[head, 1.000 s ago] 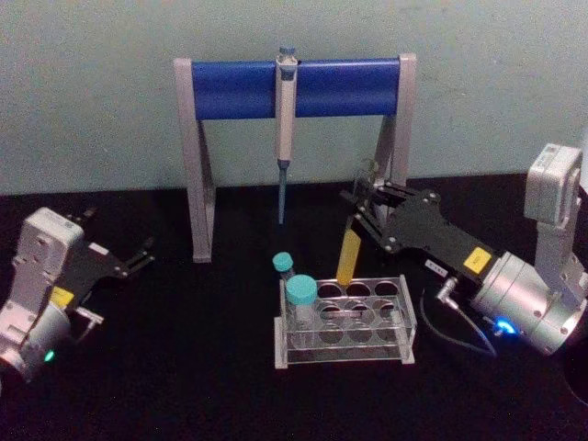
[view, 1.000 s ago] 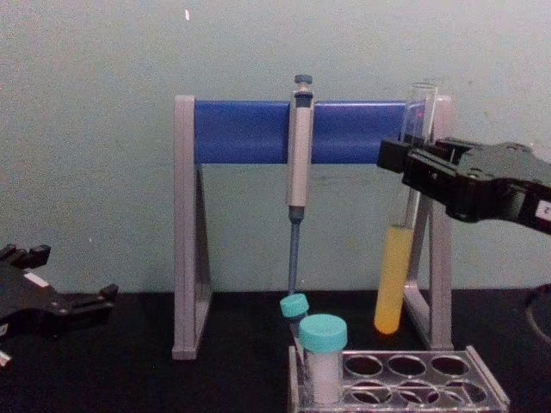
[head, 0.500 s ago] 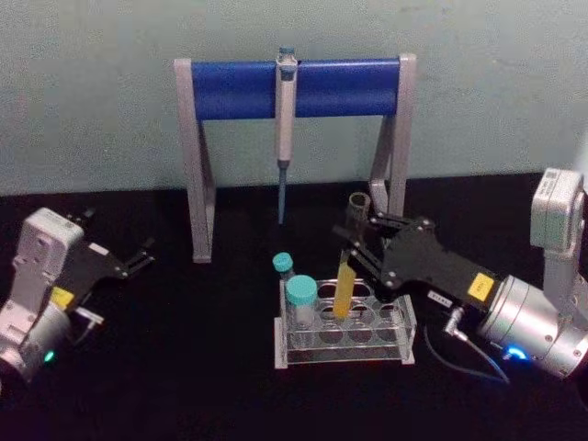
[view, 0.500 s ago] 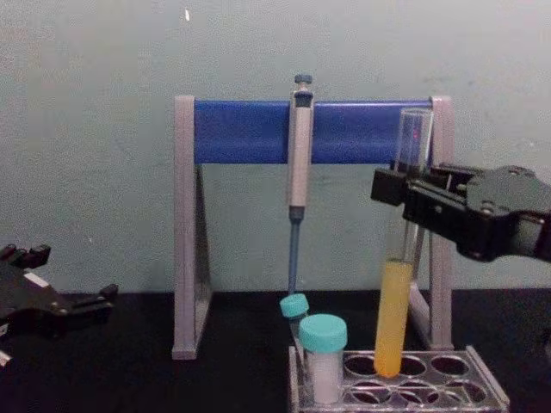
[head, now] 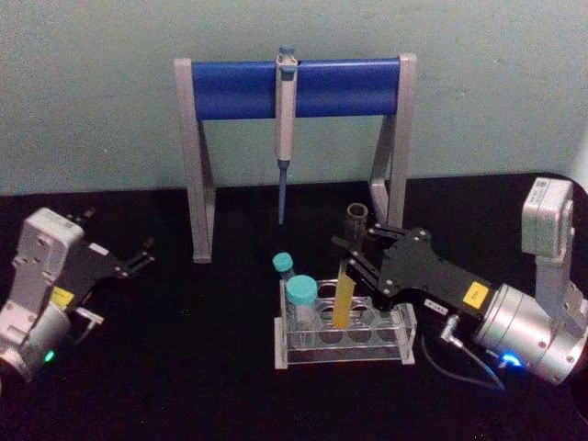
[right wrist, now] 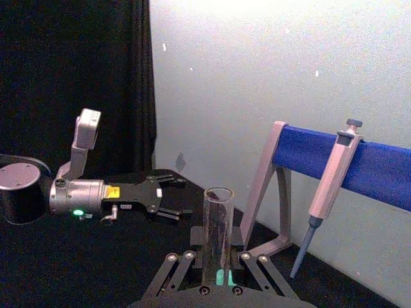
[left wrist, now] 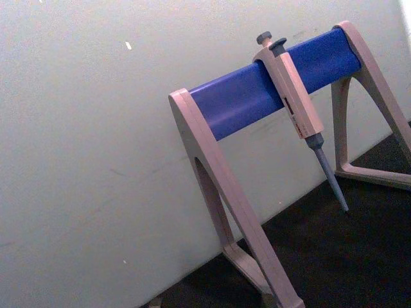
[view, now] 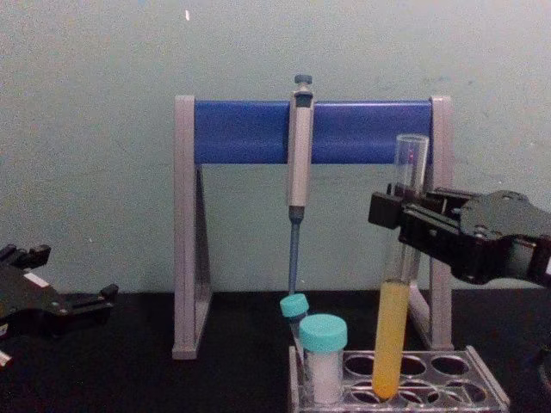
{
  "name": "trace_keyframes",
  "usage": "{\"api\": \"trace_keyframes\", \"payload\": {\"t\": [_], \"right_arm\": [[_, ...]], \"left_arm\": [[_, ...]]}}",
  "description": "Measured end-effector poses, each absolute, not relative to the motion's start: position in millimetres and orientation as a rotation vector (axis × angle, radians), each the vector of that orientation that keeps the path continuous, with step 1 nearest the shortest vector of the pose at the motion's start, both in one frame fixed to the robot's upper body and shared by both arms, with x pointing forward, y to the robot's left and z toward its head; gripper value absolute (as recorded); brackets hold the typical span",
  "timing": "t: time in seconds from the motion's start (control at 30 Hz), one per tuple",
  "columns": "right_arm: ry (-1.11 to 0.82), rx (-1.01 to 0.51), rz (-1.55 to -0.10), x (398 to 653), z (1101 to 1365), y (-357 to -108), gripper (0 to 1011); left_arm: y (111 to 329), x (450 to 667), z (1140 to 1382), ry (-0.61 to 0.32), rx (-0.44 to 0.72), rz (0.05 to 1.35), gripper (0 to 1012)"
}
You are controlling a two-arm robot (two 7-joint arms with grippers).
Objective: Pick up the test tube from the test tube rack, shake it, then place it back into the test tube rack.
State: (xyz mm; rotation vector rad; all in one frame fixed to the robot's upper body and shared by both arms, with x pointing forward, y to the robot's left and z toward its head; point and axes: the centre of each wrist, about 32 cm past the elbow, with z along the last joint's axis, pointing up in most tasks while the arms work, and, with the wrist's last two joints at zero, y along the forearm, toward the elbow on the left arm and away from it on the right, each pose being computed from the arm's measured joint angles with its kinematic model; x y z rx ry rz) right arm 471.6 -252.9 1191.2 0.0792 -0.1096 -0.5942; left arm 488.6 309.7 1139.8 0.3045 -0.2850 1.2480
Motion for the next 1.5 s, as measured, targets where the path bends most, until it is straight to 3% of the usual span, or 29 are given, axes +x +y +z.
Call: {"api": "trace_keyframes", "payload": {"t": [1.5], "right_arm": [[-0.086, 0.07, -0.623, 487.0, 1168.9, -244.0, 241]], "left_arm": [[309.7, 488.6, 1139.8, -0.285, 0.305, 1.248, 1001]]}}
